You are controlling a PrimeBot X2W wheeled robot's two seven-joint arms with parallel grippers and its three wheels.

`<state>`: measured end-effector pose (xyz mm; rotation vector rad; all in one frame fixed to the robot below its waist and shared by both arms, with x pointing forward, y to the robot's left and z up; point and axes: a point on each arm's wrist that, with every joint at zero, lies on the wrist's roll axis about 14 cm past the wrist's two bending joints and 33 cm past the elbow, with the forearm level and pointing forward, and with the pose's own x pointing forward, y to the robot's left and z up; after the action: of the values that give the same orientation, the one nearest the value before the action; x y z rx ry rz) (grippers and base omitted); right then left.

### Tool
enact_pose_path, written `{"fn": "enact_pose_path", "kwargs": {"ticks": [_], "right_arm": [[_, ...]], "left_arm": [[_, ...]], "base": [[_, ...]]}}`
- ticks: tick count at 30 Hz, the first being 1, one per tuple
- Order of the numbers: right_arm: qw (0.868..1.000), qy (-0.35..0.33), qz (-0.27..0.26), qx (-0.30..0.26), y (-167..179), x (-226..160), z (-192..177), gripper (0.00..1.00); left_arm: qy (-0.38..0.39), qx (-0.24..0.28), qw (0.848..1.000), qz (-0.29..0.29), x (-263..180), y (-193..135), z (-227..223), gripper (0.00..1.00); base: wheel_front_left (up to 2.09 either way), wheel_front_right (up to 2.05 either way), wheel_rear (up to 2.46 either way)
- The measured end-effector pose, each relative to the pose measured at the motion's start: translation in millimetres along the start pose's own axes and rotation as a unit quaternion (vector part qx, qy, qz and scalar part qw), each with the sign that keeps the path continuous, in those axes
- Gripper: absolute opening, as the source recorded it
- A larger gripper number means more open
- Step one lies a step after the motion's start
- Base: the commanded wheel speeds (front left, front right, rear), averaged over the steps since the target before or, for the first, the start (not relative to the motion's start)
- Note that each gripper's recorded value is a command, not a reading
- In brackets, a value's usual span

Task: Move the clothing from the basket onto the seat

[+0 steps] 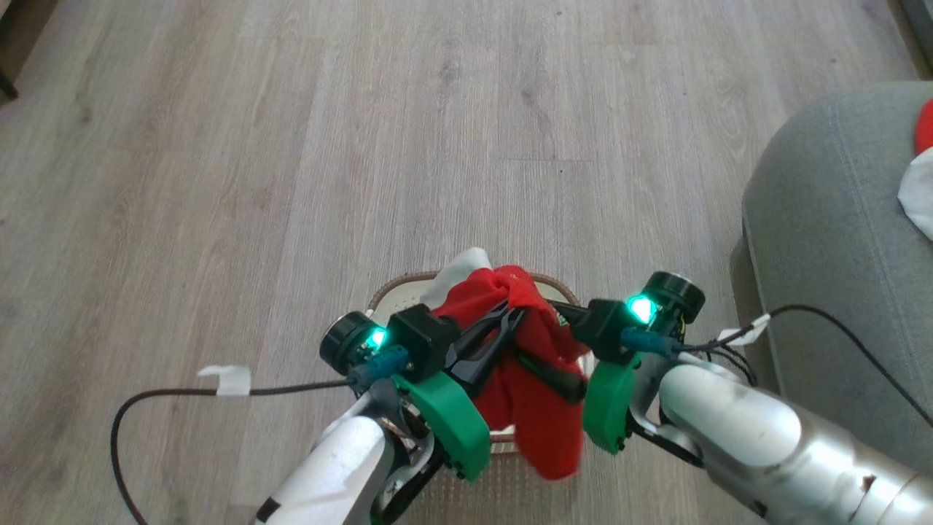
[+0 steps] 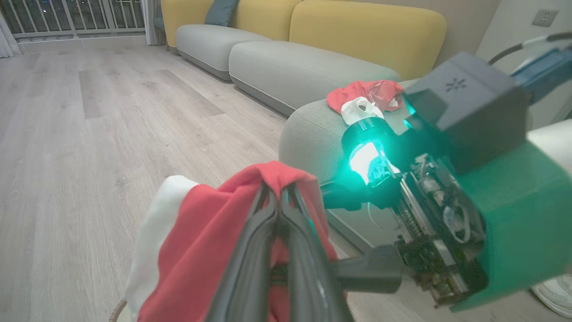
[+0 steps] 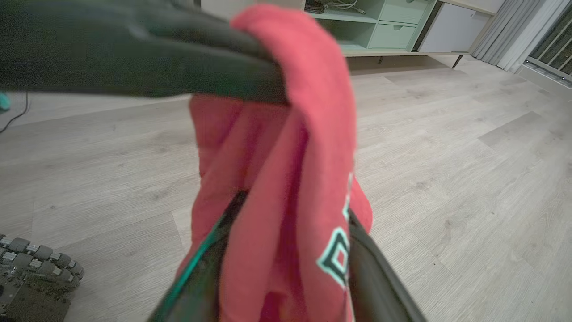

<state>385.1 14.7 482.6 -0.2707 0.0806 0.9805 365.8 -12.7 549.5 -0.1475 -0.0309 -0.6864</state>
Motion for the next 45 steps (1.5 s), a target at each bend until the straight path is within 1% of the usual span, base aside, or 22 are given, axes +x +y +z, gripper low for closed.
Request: {"fn": "enact_pose_path", "kwargs": {"ticks": [1, 4, 5, 6, 7, 8, 9, 10, 13, 17, 20, 23, 28, 29, 35, 39, 45], "right_arm": [[1.000, -0.002, -0.002, 0.001, -2.2, 0.3, 1.7, 0.00], [1.000, -0.012, -0.016, 0.007, -11.6, 0.2, 8.1, 0.00], [1.000, -0.015, -0.021, 0.010, -14.9, -0.8, 9.4, 0.00], [0.999, -0.017, -0.028, 0.011, -19.2, -2.1, 10.4, 0.00], [0.999, -0.018, -0.034, 0.012, -23.3, -3.5, 11.2, 0.00], [0.999, -0.020, -0.040, 0.014, -26.9, -5.1, 12.1, 0.00], [0.999, -0.022, -0.045, 0.015, -30.2, -6.7, 13.2, 0.00], [0.998, -0.024, -0.050, 0.016, -32.9, -8.2, 14.1, 0.00], [0.997, -0.026, -0.068, 0.019, -44.4, -14.8, 13.9, 0.00], [0.993, -0.033, -0.111, 0.026, -69.4, -31.5, 15.9, 0.00], [0.989, -0.036, -0.141, 0.030, -83.0, -48.5, 14.2, 0.00], [0.983, -0.029, -0.178, 0.033, -97.1, -73.2, 6.4, 0.00], [0.967, -0.019, -0.251, 0.047, -118.1, -121.8, -7.6, 0.00], [0.967, -0.019, -0.251, 0.047, -118.1, -121.8, -7.6, 0.00], [0.939, -0.003, -0.338, 0.057, -136.7, -182.8, -23.6, 0.00], [0.924, 0.008, -0.376, 0.063, -141.6, -210.0, -33.3, 0.00], [0.910, 0.006, -0.409, 0.070, -157.6, -220.5, -38.8, 0.00]], "left_arm": [[-0.001, -0.003, 1.000, -0.001, 0.5, -0.1, 0.7, 0.00], [-0.004, -0.005, 1.000, -0.007, 2.3, -1.0, 2.6, 0.01], [-0.004, -0.005, 1.000, -0.008, 2.8, -1.2, 2.6, 0.25], [-0.004, -0.005, 1.000, -0.009, 3.3, -1.5, 2.6, 0.40], [-0.004, -0.004, 1.000, -0.010, 3.5, -1.4, 2.2, 0.57], [-0.006, -0.004, 1.000, -0.011, 3.8, -1.3, 2.2, 0.57], [-0.008, -0.004, 1.000, -0.010, 4.1, -0.9, 2.3, 0.85], [-0.009, -0.004, 1.000, -0.010, 4.6, -0.8, 2.0, 1.00], [-0.009, -0.006, 1.000, -0.011, 6.6, -1.5, -1.0, 1.00], [-0.003, -0.010, 1.000, -0.015, 11.0, -3.4, -10.0, 1.00], [0.002, -0.015, 0.999, -0.030, 18.1, -11.0, -18.3, 1.00], [0.003, -0.022, 0.998, -0.057, 27.2, -26.3, -23.5, 1.00], [0.013, -0.046, 0.991, -0.128, 41.6, -71.4, -35.6, 1.00], [0.013, -0.046, 0.991, -0.128, 41.6, -71.4, -35.6, 1.00], [0.036, -0.058, 0.976, -0.208, 50.4, -118.6, -52.9, 1.00], [0.041, -0.062, 0.969, -0.236, 56.6, -133.5, -57.6, 1.00], [0.051, -0.075, 0.966, -0.244, 63.3, -134.0, -68.4, 1.00]], "base": [[0.00, 0.00, 0.00], [0.00, 0.00, 0.00], [0.00, 0.00, 0.00], [0.00, 0.00, 0.00], [0.00, 0.00, 0.00], [0.00, 0.00, 0.00], [0.00, 0.00, 0.00], [0.00, 0.00, 0.00], [0.00, 0.00, 0.00], [0.00, 0.00, 0.00], [0.00, 0.00, 0.00], [0.00, 0.00, 0.00], [0.00, 0.00, 0.00], [0.00, 0.00, 0.00], [0.00, 0.00, 0.00], [0.00, 0.00, 0.00], [0.00, 0.00, 0.00]]}}
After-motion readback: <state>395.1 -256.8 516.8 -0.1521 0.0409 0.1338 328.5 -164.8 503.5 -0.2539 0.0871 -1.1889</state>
